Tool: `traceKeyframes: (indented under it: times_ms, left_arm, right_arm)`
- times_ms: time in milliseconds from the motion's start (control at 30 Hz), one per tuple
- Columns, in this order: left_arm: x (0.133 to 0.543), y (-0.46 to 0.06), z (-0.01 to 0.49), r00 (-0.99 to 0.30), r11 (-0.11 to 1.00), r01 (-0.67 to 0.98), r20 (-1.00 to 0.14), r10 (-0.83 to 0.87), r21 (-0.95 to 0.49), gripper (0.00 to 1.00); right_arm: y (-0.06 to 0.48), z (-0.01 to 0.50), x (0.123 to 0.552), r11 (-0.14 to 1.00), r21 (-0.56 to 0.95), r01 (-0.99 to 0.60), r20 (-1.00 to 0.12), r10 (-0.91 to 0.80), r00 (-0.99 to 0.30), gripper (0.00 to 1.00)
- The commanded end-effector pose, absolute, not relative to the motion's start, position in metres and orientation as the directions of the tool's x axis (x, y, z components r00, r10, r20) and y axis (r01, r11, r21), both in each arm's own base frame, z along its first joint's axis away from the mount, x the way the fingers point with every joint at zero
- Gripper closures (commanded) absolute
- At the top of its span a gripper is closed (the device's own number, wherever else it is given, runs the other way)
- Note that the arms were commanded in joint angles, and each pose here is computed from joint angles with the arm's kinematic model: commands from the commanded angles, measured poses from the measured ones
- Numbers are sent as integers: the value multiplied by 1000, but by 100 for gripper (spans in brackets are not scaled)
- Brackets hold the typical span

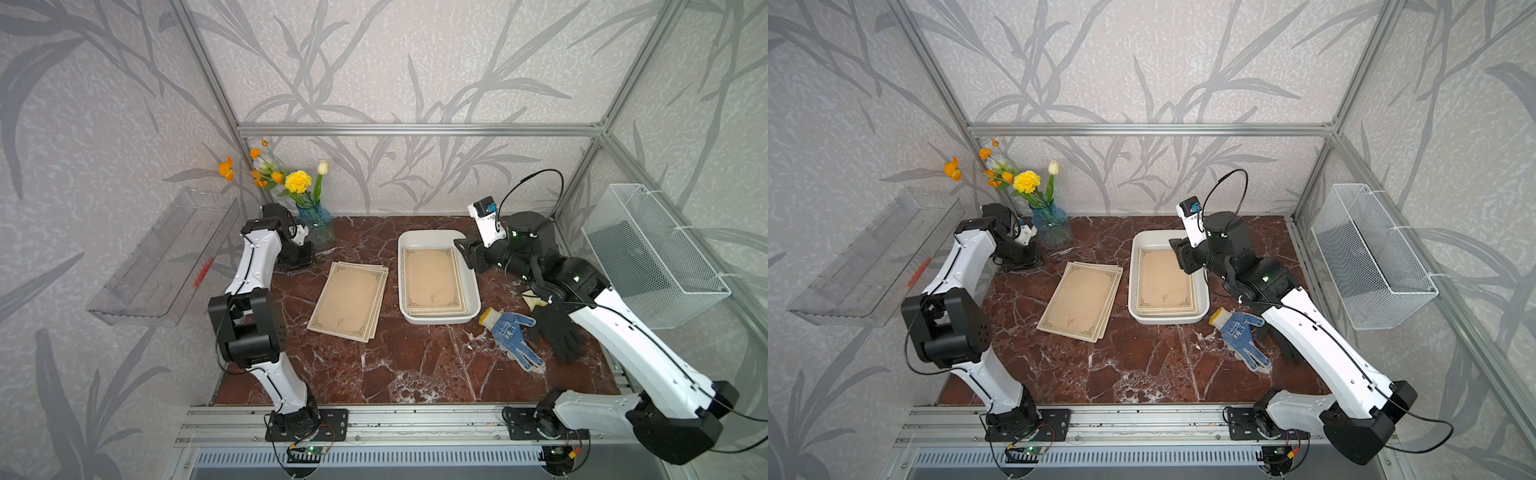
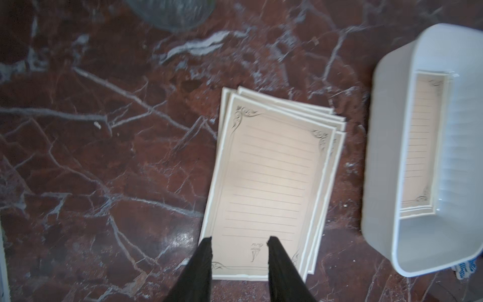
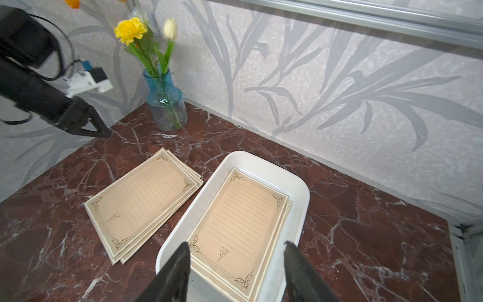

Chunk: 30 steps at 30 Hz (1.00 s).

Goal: Take out the stationery paper from the storage box
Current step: Place the stationery paper at the center of the board, then pick up the stationery paper from the storage box.

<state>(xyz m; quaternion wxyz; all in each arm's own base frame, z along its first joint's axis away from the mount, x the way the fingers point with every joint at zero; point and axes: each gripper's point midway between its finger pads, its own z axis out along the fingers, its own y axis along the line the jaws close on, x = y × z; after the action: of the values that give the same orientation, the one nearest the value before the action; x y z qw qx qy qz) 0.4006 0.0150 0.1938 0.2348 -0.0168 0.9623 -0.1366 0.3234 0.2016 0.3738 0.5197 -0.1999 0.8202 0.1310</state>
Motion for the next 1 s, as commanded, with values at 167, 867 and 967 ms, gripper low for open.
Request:
traceKeyframes:
  times_ms: [167, 867, 967]
  left_arm:
    - [395, -85, 294, -418, 844, 495, -908, 22, -208, 48]
    - [408, -157, 244, -615, 729, 498, -784, -86, -470, 34]
    - [418, -159, 225, -692, 733, 433, -715, -103, -525, 35]
  right_arm:
    - [179, 350, 342, 932, 32, -361, -850, -165, -501, 46]
    - [197, 220, 379, 951, 122, -285, -635, -146, -759, 57]
    - [197, 193, 387, 960, 110, -258, -588, -146, -795, 54]
